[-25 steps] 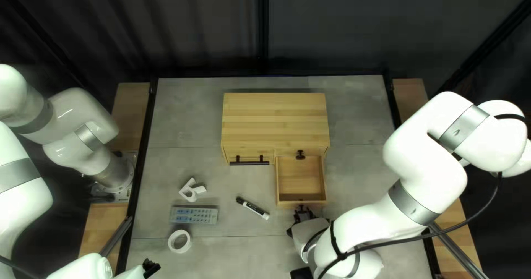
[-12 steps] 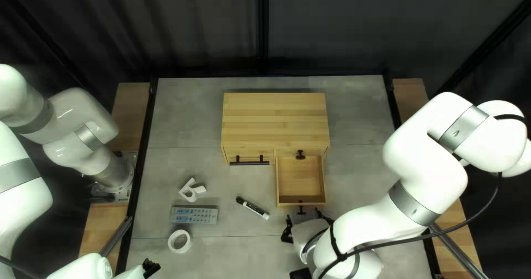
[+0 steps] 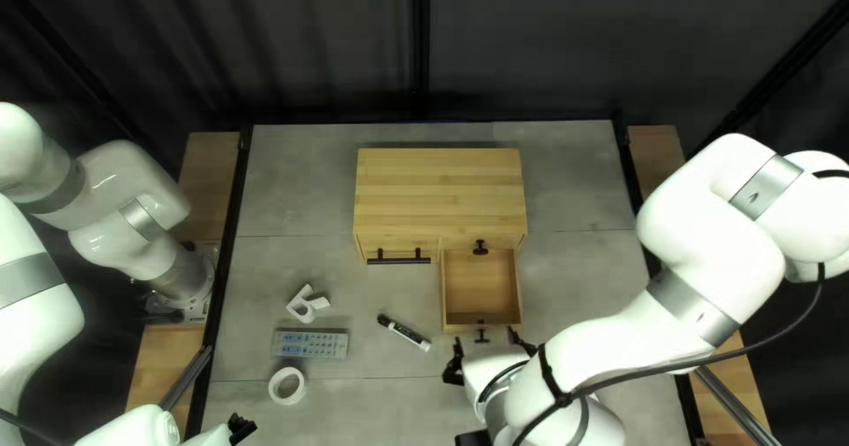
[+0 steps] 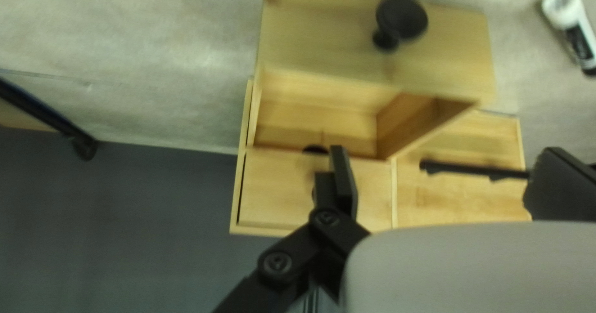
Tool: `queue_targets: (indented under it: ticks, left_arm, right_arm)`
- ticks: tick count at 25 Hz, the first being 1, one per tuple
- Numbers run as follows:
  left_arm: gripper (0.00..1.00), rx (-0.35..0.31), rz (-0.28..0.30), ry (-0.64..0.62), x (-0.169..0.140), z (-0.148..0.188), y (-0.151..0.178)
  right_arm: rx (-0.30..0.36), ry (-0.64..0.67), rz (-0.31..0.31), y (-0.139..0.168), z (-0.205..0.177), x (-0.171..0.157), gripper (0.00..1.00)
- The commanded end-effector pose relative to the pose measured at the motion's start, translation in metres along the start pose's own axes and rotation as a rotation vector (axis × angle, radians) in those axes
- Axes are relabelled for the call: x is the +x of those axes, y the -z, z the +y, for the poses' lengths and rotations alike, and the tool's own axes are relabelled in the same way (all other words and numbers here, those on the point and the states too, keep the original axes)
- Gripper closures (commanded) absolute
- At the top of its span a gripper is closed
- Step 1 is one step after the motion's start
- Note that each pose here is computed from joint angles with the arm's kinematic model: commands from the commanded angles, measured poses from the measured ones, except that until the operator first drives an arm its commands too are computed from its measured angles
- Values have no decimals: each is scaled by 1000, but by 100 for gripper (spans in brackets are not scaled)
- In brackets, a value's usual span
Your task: Open drawers and place objects into drawer and close
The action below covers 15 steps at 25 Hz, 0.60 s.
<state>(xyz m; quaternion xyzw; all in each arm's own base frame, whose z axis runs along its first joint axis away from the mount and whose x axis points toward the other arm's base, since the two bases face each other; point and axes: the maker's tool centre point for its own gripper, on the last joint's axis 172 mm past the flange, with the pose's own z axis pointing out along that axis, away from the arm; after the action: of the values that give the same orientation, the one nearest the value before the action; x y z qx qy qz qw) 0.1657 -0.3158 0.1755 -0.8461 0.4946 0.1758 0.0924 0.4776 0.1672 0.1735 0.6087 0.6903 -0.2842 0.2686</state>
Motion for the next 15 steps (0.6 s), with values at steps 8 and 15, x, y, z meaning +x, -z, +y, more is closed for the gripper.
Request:
queue_targets:
  ticks: [8,15]
  left_arm:
    - [0,0,0,0,0,0,0]
    - [0,0,0,0,0,0,0]
  right_arm:
    - [17,-30,52,37,-62,47,0]
    - [33,20,114,70,-108,118,0]
